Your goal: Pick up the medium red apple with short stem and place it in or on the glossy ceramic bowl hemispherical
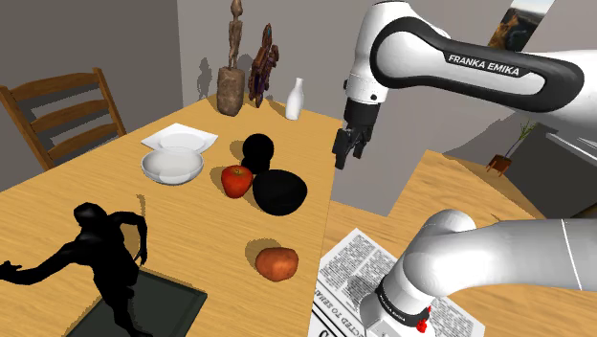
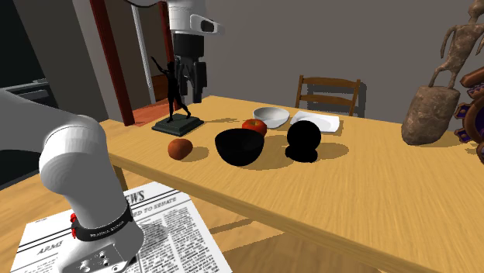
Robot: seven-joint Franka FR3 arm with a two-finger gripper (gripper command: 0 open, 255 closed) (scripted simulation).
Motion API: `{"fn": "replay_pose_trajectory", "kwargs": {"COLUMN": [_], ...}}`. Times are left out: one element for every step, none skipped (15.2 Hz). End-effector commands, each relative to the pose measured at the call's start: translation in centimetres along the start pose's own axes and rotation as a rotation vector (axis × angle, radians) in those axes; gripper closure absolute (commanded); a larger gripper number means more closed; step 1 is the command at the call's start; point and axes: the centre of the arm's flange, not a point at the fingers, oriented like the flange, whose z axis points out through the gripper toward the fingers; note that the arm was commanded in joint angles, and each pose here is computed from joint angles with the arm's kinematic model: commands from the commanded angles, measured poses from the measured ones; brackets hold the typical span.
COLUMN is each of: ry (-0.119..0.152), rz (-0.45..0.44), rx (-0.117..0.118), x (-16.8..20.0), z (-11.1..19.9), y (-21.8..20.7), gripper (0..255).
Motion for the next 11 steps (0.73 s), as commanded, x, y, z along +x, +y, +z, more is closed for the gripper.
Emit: {"fn": "replay_pose_trajectory", "kwargs": {"ry": [0.000, 0.005, 0.010, 0.015, 0.019, 0.024, 0.029, 0.034, 0.039, 0.044, 0.049], "rz": [0.000, 0.018, 0.036, 0.054, 0.072, 0.090, 0.108, 0.126, 0.144, 0.162, 0.180], "rx": [0.000, 0.003, 0.006, 0.009, 0.012, 0.015, 0.018, 0.021, 0.024, 0.027, 0.030], "x": [0.0, 1.0, 2.0, 3.0, 4.1, 5.1, 6.2, 7.3, 8.4, 9.4, 10.5], "z": [0.0, 0.4, 0.8, 1.3, 1.7, 2.1, 2.5, 2.8, 3.2, 3.6, 4.0], "y": [0.0, -0.6, -1.2, -1.7, -2.2, -2.7, -3.2, -3.7, -4.2, -4.6, -5.1], "gripper": [0, 0, 0, 0, 0, 0, 0, 0, 0, 0, 0]}}
